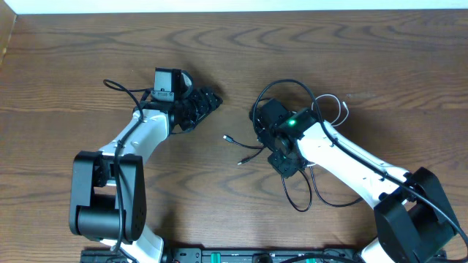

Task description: Untangle cables

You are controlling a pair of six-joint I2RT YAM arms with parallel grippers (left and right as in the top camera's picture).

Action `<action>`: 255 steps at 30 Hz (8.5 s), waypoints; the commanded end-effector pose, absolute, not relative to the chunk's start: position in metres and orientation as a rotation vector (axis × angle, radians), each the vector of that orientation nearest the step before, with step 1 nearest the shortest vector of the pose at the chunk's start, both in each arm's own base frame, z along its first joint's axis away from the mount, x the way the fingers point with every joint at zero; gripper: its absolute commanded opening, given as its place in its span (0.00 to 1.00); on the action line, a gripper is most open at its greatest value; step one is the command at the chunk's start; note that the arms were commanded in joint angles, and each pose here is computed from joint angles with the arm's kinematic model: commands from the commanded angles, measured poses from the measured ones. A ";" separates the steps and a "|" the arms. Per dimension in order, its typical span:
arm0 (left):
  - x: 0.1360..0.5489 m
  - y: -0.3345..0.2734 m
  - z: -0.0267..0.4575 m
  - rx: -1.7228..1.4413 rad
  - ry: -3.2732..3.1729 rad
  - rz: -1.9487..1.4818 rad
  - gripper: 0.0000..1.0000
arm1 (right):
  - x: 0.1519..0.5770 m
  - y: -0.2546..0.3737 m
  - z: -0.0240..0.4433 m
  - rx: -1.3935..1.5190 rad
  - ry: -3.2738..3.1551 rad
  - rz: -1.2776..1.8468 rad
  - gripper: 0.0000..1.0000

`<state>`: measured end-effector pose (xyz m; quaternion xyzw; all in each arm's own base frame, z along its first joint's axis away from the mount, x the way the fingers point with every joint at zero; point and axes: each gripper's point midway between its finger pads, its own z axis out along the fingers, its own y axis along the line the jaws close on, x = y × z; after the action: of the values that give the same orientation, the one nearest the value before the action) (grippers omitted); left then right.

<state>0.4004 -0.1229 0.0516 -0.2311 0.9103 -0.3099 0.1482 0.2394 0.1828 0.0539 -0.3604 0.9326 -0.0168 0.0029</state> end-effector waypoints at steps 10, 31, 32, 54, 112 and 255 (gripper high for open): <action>0.402 -0.120 0.050 -0.654 2.618 -0.868 0.81 | 0.238 0.182 0.047 -1.144 2.931 -0.061 0.23; 0.402 -0.120 0.050 -0.654 2.618 -0.868 0.80 | 0.239 0.200 0.043 -1.130 2.900 0.083 0.01; 0.402 -0.120 0.050 -0.654 2.618 -0.868 0.81 | 0.239 0.203 0.046 -1.127 2.895 0.111 0.01; 0.402 -0.120 0.050 -0.654 2.618 -0.868 0.81 | 0.261 0.201 0.182 -0.956 2.466 0.638 0.01; 0.404 -0.117 0.049 -0.661 2.612 -0.836 0.81 | 0.391 0.000 0.111 0.279 2.569 -0.386 0.08; 0.403 -0.105 0.043 -0.698 2.620 -0.738 0.80 | 0.321 -0.135 -0.034 1.019 2.790 -0.230 0.37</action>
<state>0.4024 -0.1071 0.0436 -0.2489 0.9173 -0.2647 0.1630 0.3423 -0.1365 -0.0015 0.3351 0.9304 -0.0662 0.1326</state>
